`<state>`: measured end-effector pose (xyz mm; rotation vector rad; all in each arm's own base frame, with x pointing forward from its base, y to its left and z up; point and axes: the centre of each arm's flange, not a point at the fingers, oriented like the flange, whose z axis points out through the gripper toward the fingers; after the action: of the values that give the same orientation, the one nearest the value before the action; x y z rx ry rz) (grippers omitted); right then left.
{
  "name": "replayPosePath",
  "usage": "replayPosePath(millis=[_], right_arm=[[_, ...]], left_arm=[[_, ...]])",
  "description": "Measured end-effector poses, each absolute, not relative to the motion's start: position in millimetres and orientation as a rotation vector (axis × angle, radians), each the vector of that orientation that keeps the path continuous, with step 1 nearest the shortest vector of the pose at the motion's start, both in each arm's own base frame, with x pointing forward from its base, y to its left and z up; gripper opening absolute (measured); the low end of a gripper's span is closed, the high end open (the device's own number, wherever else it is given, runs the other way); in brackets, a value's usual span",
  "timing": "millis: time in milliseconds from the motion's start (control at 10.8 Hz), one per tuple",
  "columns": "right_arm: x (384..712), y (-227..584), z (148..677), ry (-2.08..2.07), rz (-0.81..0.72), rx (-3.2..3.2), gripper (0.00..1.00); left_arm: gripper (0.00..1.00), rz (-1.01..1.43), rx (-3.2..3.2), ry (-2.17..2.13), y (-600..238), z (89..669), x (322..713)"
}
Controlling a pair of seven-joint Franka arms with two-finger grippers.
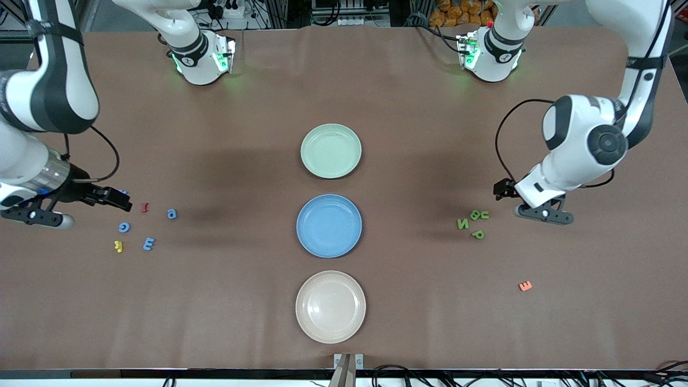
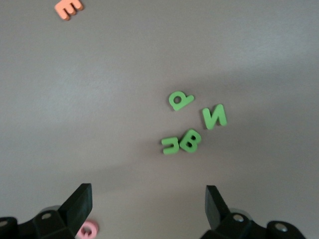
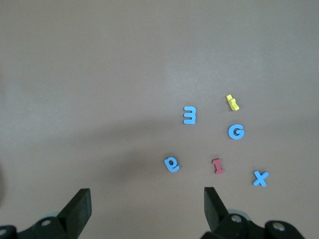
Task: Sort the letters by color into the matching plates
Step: 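Grasp the blue d with the right gripper while the left gripper grasps green S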
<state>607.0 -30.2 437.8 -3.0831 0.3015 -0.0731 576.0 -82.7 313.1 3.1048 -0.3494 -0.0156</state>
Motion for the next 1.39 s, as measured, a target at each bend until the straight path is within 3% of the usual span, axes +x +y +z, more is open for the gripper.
replayPosePath(millis=[278,649,1020,1391], right_arm=[[589.2,-34.5,357.4,0.332,-0.069,-3.081,1.00],[582.0,-33.6,266.5,0.337,0.099,-3.090,1.00],[580.6,-34.0,205.2,0.343,0.052,-3.098,1.00],[572.4,-34.3,189.0,0.347,0.036,-3.100,1.00]], left_arm=[[1.00,0.108,3.120,-0.431,-86.1,258.8,591.1],[1.00,0.176,3.101,-0.470,-92.3,193.6,609.4],[1.00,0.140,3.110,-0.527,-94.7,176.9,607.7],[1.00,0.085,3.114,-0.511,-101.2,164.5,592.0]])
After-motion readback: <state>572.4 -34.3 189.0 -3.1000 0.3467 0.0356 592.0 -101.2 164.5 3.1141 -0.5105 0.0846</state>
